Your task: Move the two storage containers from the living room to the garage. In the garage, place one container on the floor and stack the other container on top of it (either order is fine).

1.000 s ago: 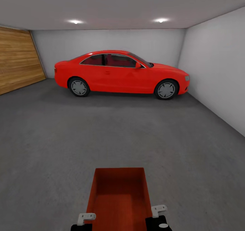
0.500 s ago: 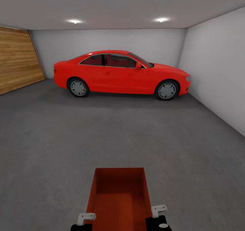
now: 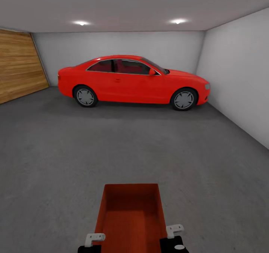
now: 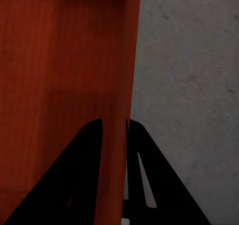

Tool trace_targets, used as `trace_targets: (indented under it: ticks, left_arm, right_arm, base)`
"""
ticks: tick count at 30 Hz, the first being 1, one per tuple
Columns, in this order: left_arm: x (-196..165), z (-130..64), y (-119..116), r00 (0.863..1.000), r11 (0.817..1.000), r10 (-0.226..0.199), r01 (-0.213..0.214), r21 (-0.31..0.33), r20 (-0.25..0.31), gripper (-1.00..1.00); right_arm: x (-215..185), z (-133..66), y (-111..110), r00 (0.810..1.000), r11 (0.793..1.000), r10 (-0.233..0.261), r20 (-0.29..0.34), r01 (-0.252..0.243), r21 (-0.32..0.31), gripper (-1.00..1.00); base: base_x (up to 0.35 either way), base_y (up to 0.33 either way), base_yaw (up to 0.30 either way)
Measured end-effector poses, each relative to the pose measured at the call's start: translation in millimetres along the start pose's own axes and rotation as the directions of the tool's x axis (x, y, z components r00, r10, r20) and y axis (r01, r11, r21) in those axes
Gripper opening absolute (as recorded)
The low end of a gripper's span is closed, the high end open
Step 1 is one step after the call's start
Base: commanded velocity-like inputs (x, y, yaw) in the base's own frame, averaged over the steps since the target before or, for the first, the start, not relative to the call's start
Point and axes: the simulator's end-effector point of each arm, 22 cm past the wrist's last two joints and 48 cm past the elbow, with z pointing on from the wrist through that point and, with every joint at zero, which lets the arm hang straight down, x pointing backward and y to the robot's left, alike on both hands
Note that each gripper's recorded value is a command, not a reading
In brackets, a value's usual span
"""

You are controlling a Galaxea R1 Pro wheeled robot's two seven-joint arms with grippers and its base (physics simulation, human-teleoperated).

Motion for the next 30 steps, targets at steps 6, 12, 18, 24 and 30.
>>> trace_targets:
  ticks: [6,12,18,24,30]
  left_arm:
    - [0.0,0.0,0.0,1.000,1.000,0.000,0.000,0.000,0.000,-1.00]
    - [-0.1,0.0,0.0,1.000,1.000,0.000,0.000,0.000,0.000,-1.00]
    - [0.0,0.0,0.0,1.000,1.000,0.000,0.000,0.000,0.000,-1.00]
    - [0.1,0.0,0.0,1.000,1.000,0.000,0.000,0.000,0.000,-1.00]
    - [0.0,0.0,0.0,1.000,1.000,0.000,0.000,0.000,0.000,-1.00]
  right_arm:
    - [0.0,0.0,0.0,1.000,1.000,0.000,0.000,0.000,0.000,-1.00]
    - [0.0,0.0,0.0,1.000,1.000,0.000,0.000,0.000,0.000,-1.00]
    - [0.0,0.0,0.0,1.000,1.000,0.000,0.000,0.000,0.000,-1.00]
    - [0.0,0.0,0.0,1.000,1.000,0.000,0.000,0.000,0.000,-1.00]
    - [0.0,0.0,0.0,1.000,1.000,0.000,0.000,0.000,0.000,-1.00]
  base:
    - [0.148,0.000,0.000]
    - [0.148,0.000,0.000]
    - [0.148,0.000,0.000]
    - [0.148,0.000,0.000]
    - [0.148,0.000,0.000]
